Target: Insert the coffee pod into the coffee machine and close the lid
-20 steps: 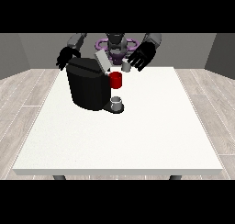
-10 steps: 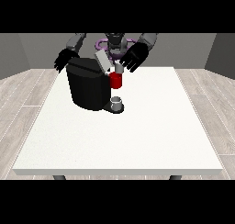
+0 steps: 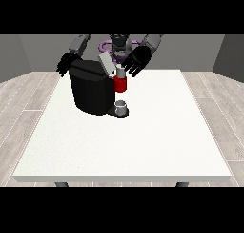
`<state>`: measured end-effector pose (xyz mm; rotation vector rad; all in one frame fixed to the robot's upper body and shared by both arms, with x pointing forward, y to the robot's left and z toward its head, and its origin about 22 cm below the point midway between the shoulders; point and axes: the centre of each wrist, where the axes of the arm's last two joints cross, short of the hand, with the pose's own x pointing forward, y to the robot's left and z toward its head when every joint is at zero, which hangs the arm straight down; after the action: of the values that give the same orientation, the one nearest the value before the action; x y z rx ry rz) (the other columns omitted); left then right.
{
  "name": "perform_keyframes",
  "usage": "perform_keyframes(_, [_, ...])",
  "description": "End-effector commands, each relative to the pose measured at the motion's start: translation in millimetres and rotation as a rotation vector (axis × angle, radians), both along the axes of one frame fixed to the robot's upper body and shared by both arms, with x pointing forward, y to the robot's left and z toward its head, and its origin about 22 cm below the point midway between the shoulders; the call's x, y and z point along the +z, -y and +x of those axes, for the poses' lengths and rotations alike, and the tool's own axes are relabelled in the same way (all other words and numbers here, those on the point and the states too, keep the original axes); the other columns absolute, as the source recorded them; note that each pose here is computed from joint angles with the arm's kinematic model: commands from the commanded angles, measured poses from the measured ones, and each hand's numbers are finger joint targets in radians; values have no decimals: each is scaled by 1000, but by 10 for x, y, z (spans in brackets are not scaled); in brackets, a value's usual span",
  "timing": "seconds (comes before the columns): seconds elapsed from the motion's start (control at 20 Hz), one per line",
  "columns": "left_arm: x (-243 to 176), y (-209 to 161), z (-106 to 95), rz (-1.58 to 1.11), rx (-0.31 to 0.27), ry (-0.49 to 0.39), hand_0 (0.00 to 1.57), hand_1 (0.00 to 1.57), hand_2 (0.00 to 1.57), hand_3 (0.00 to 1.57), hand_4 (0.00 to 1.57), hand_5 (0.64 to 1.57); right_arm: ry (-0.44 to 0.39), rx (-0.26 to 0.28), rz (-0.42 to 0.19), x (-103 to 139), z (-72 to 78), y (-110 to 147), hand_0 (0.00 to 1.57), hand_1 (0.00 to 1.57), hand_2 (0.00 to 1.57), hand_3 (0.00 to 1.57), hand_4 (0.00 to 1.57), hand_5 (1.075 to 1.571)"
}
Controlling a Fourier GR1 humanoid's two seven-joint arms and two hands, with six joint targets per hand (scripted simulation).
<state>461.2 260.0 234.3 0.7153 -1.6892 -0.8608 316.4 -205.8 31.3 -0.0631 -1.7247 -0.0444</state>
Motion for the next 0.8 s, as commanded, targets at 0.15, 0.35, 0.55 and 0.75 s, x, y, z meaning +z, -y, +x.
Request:
perform_keyframes(0.15, [-215,218,5,12,-55,-5,1179,1179,1253,1183,493,1571,-5,-48,22,11,36,97,0,0,0,0,513,1571])
perform_keyframes(0.35, [104,59,9,-1,-19,38,1198,1198,1271,1200,505,1571,30,-2,8,22,33,259,0,0,0,0,481,1571])
perform_keyframes(0.55, [-251,120,28,16,6,-33,1160,1160,1244,1185,506,1571,5,10,26,176,23,-29,0,0,0,0,448,1571])
perform_keyframes(0.75, [-391,112,7,14,-23,-38,1208,1208,1265,1191,493,1571,-15,-28,6,37,-13,113,0,0,0,0,433,1571])
